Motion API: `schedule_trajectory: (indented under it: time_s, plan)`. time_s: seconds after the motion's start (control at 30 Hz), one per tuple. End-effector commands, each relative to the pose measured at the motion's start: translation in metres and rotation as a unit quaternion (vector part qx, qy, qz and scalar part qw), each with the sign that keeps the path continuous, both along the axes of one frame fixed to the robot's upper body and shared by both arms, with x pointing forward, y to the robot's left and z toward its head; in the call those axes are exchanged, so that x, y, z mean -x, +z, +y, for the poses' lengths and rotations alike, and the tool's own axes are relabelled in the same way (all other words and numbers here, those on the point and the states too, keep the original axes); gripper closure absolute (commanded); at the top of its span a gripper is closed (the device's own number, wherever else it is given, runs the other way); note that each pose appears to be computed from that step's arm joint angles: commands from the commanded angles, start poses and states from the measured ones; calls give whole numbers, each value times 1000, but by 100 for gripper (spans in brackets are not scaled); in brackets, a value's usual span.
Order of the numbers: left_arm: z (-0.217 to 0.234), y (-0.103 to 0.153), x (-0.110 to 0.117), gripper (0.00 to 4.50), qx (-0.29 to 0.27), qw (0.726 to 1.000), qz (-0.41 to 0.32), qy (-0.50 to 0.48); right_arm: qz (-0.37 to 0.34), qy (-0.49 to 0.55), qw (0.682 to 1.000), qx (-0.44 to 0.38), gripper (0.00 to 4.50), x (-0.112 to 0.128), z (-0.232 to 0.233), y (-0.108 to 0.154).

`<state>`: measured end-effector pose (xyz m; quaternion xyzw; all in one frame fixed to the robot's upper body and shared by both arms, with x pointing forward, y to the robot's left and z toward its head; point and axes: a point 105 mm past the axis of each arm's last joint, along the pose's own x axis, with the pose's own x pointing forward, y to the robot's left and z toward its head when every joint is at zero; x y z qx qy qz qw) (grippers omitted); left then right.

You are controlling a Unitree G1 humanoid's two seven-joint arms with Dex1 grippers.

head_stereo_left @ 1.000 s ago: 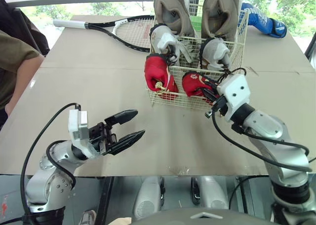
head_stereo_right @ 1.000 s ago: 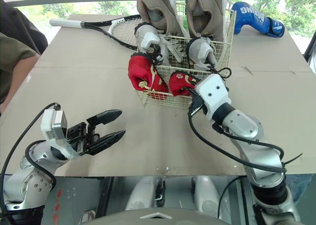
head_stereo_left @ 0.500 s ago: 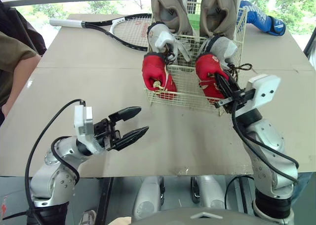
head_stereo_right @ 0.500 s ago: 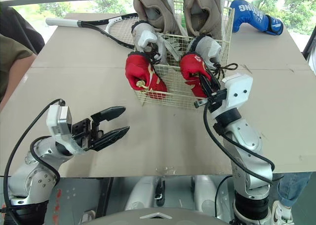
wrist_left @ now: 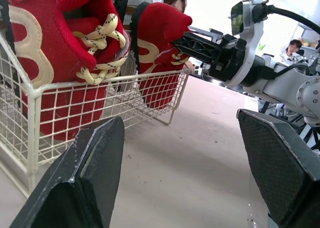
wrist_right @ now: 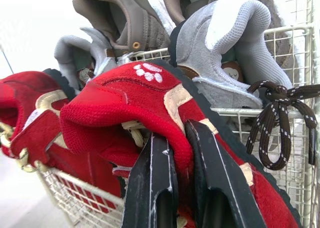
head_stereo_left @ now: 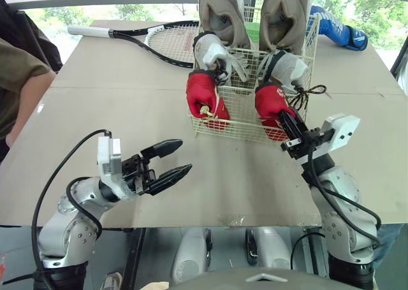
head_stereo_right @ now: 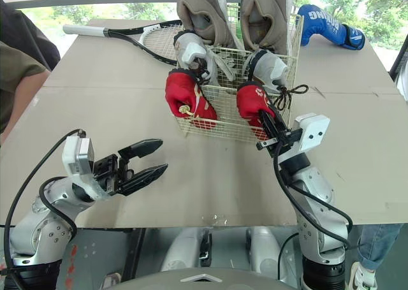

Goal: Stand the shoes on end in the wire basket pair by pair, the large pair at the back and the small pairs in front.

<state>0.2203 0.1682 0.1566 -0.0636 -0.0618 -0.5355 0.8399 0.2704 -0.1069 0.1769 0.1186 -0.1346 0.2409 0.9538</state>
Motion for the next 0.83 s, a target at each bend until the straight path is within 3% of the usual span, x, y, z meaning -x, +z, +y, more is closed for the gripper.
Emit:
schedule_trajectory:
  time_s: [0.03,0.23,0.5,0.73,0.83]
  plan:
    - [-4,15,8,58,2,1000,-27,-13,21,19,999,34,329,8,-11,-16]
    - [-6,13,7,58,-10,1000,-9,-3,-26,78,987,139,49,36,-29,-3]
    - [13,-5,4,58,-70,995,52,49,36,147,947,282,49,69,-84,-27]
    - [36,-26,7,58,-144,982,71,99,88,139,928,334,49,78,-142,-41]
    - [40,-28,9,58,-136,983,81,91,89,139,926,339,49,76,-148,-44]
